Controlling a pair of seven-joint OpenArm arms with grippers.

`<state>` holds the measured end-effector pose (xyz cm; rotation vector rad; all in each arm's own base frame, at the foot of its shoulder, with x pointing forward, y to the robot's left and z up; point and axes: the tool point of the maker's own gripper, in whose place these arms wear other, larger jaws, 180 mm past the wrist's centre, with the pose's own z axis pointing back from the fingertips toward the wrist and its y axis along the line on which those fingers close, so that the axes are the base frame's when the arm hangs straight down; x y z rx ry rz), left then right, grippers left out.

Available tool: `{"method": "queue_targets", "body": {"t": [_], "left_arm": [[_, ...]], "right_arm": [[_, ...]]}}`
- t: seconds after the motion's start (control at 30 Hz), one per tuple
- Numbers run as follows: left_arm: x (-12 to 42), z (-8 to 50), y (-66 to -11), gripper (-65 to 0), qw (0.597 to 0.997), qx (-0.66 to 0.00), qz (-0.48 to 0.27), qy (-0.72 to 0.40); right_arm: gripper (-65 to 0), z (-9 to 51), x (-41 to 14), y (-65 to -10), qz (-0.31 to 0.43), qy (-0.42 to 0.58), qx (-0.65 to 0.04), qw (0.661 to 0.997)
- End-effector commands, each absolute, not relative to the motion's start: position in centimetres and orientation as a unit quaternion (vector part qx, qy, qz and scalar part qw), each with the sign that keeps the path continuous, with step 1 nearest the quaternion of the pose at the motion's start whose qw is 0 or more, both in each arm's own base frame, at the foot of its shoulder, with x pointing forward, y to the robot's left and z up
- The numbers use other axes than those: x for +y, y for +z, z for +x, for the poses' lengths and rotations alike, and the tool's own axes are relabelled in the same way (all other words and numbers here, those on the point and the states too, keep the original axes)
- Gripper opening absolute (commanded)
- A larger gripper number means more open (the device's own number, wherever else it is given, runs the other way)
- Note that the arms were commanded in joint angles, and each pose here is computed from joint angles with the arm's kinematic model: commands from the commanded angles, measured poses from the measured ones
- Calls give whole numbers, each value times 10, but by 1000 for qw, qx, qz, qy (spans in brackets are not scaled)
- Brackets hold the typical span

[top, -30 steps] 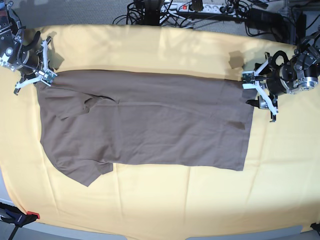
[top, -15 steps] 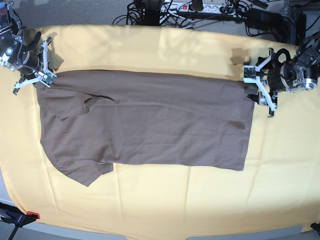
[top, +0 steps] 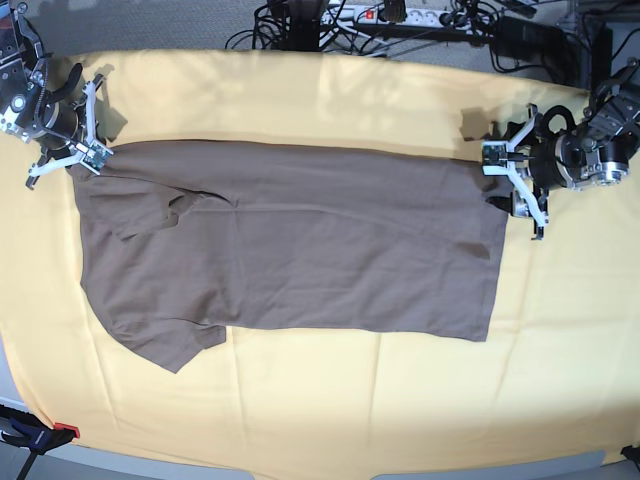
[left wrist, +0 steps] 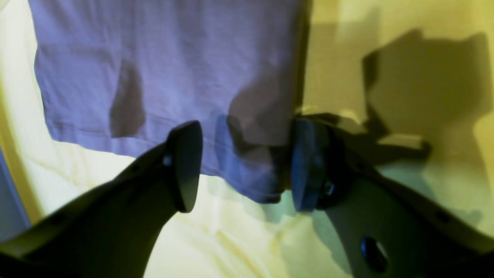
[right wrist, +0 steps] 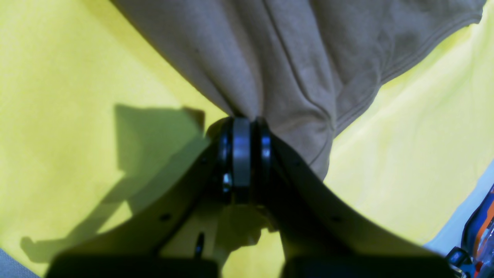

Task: Fold the T-shirt properly
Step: 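Drag the held shirt edge away from the table center with both grippers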

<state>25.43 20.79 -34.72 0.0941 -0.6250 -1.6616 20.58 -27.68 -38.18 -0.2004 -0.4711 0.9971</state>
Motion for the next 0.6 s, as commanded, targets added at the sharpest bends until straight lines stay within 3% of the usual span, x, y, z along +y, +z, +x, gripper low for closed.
{"method": "queue_targets", "body": {"t": [0.0,0.1,0.2,0.23,0.33,0.57], "left_arm": [[218,263,-339,-305,625,-272,65,-728],[219,266,-338,-401,623,-275,76,-728],[220,266,-338,-415,623,-275,77,-729],[220,266,-338,-447,623,-275,77,-729],[220,268,-337,-650,622,-278,82,-727],[226,276,-327,-650,612,-283,117,-729]], "right_arm": [[-646,210,-287,-376,-117,476,-217,844],[-646,210,-287,-376,-117,476,-217,844],[-646,210,-287,-376,-117,476,-217,844],[-646,210,-287,-376,-117,476,-217,844],[-650,210,-287,-376,-117,476,-218,844],[-650,220,-284,-359,-138,486,-230,832]]}}
